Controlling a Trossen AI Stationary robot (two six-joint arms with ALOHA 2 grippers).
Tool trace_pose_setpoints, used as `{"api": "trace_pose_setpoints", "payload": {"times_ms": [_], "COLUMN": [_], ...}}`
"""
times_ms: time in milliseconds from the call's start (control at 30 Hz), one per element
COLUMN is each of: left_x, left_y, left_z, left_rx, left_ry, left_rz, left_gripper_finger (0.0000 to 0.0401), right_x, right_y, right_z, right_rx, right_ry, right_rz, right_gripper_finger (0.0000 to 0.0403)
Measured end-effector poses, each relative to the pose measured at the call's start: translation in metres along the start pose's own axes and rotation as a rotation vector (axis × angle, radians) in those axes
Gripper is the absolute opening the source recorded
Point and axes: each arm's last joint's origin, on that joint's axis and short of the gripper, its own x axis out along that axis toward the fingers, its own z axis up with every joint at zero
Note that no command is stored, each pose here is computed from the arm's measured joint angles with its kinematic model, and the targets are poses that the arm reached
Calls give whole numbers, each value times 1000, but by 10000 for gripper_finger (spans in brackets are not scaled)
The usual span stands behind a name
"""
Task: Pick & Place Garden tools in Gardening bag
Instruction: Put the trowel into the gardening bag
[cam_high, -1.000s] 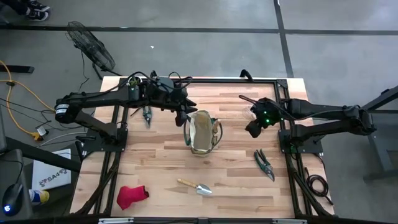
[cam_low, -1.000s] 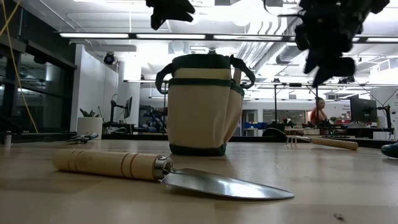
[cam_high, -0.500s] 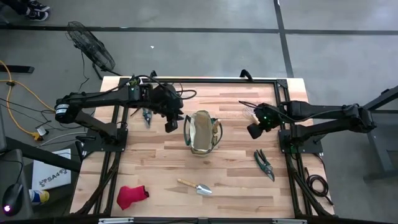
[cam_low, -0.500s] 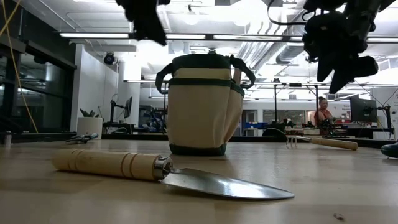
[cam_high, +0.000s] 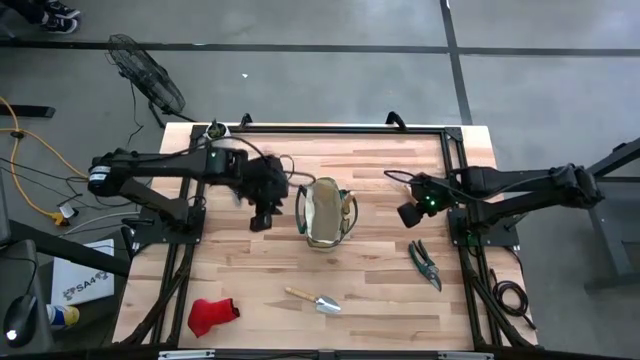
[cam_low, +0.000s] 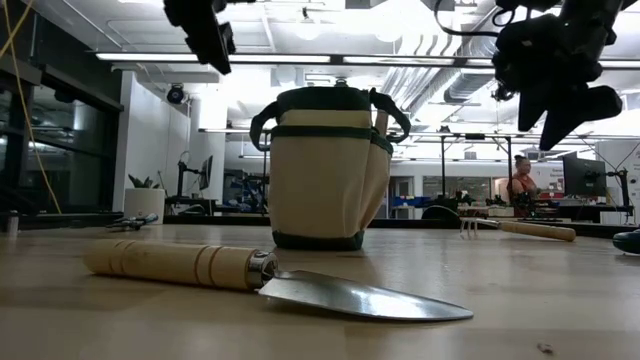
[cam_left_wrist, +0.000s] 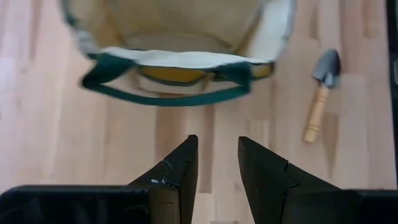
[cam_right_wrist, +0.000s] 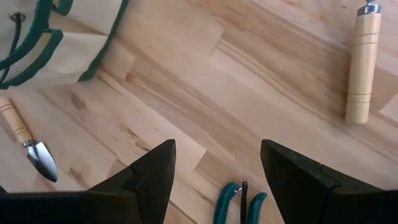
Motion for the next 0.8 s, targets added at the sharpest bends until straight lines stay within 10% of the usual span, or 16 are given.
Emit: {"api": "trace_pose_setpoints", "payload": {"times_ms": [800], "left_x": [85], "left_y": [-100], "left_z": [-54], "left_rx": [116], "left_ry": [57], "left_rz": [-125], "left_gripper_finger": [111], "right_x": [-1], "right_y": [19], "right_z": [-19], "right_rx": [-150], "right_ry": [-12], "right_rz": [95], "right_gripper_finger": [227]}}
